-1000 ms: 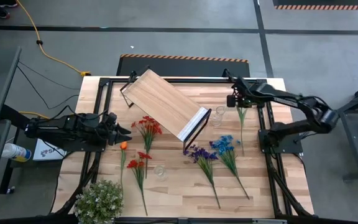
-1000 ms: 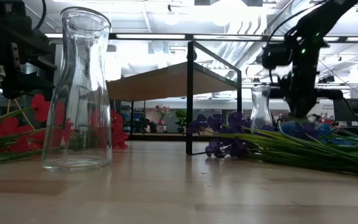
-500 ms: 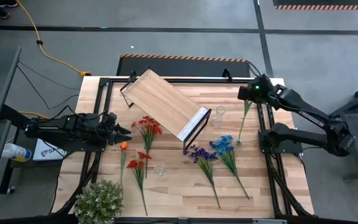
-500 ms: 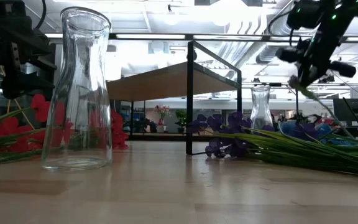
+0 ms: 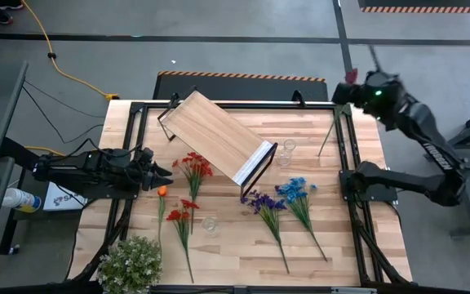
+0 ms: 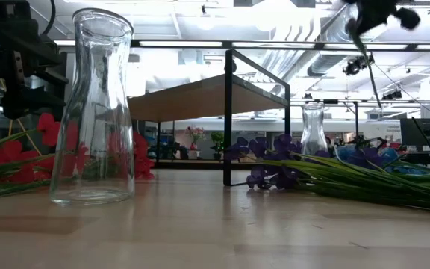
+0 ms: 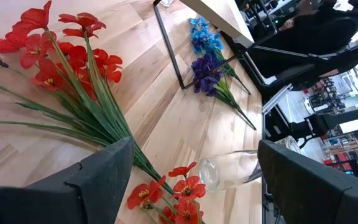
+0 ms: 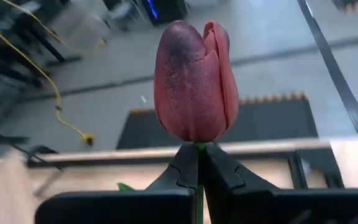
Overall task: Pick and place flowers into a vace then onto a shelf
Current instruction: Put the dark red flower into the top transparent vase
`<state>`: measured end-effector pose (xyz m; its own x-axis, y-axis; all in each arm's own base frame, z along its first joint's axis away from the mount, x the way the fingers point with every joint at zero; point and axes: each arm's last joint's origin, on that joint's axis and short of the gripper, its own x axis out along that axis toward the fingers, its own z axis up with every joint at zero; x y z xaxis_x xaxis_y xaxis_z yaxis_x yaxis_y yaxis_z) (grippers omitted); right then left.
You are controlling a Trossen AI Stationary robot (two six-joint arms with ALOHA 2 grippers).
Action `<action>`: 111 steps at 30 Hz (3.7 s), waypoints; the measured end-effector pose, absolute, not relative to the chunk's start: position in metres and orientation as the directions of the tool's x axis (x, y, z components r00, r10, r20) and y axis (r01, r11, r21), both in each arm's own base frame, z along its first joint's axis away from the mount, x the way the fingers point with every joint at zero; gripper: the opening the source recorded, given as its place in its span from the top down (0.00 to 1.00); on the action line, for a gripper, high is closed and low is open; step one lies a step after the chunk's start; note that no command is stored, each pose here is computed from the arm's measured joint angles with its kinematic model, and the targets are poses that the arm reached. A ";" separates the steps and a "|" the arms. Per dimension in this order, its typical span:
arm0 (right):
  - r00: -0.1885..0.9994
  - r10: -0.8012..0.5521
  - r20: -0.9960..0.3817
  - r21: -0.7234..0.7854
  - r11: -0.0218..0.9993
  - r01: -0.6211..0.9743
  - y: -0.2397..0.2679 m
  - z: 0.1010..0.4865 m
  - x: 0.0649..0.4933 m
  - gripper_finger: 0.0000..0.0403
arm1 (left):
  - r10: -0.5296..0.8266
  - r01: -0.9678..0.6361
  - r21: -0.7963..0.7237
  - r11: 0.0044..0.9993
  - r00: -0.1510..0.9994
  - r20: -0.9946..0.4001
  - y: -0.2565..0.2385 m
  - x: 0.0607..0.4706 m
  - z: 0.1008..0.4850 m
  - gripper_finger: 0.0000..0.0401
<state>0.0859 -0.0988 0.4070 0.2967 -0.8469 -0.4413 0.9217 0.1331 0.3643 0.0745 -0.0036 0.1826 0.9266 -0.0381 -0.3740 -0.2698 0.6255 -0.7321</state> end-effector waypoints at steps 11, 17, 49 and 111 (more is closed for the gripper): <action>0.355 -0.889 -0.291 0.334 0.253 0.908 -0.100 0.477 0.089 1.00 | -0.038 -0.270 -0.732 0.626 0.927 -0.374 -0.004 0.074 0.183 0.06; 0.401 -0.881 -0.251 0.302 0.322 0.897 -0.109 0.494 0.108 1.00 | -0.038 -0.270 -0.732 0.625 0.927 -0.374 -0.004 0.074 0.183 0.06; 0.853 -0.522 -0.025 0.227 0.828 0.513 -0.079 0.522 0.112 1.00 | -0.038 -0.271 -0.732 0.626 0.926 -0.375 -0.004 0.074 0.182 0.06; 0.880 -0.338 0.333 0.157 0.940 0.302 -0.036 0.391 0.078 1.00 | -0.038 -0.270 -0.732 0.626 0.926 -0.375 -0.004 0.074 0.182 0.06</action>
